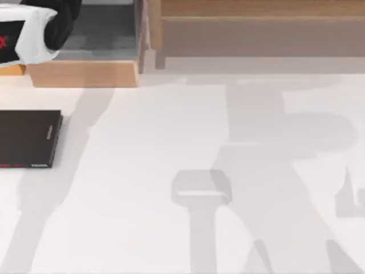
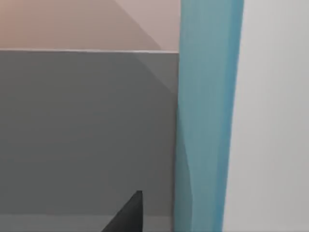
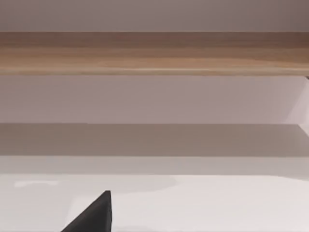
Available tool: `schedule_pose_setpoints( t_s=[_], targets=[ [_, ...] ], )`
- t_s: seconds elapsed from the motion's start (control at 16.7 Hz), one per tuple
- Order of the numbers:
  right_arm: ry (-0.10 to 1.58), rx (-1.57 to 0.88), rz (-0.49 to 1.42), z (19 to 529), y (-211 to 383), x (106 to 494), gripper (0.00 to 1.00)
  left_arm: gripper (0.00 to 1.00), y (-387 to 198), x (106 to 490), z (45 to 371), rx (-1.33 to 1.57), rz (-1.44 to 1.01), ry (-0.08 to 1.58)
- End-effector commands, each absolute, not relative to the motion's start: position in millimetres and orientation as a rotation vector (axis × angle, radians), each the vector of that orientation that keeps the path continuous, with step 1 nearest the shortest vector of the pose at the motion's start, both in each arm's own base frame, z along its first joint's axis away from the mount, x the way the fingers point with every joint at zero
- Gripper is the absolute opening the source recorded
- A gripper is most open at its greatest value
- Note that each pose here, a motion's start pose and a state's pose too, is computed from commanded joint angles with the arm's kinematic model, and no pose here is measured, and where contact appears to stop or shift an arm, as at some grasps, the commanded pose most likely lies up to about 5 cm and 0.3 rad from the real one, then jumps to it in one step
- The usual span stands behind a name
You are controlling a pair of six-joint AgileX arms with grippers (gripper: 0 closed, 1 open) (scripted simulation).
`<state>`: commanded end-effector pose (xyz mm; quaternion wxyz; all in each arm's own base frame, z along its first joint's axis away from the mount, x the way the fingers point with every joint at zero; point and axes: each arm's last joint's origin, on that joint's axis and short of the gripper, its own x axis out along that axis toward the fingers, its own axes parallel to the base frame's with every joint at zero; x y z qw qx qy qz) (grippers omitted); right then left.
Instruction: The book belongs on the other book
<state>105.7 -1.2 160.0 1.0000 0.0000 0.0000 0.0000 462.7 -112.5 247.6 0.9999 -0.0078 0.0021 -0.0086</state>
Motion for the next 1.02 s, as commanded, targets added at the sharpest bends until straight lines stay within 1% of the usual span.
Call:
schedule_pose_setpoints(
  t_s=[0.48,0.54,1.02],
  targets=[
    [0.000,0.000,0.000,160.0,-1.2,105.7,1.00,0.02,-112.5,462.7,247.6,-0.016,-0.017,0.004],
    [0.000,0.000,0.000,160.0,-1.2,105.7,1.00,0.00,-112.5,462.7,247.6,-0.016,-0.017,0.004],
    [0.000,0.000,0.000,160.0,-1.2,105.7,1.00,0.00,-112.9,462.4,248.0,-0.014,-0.018,0.003]
  ],
)
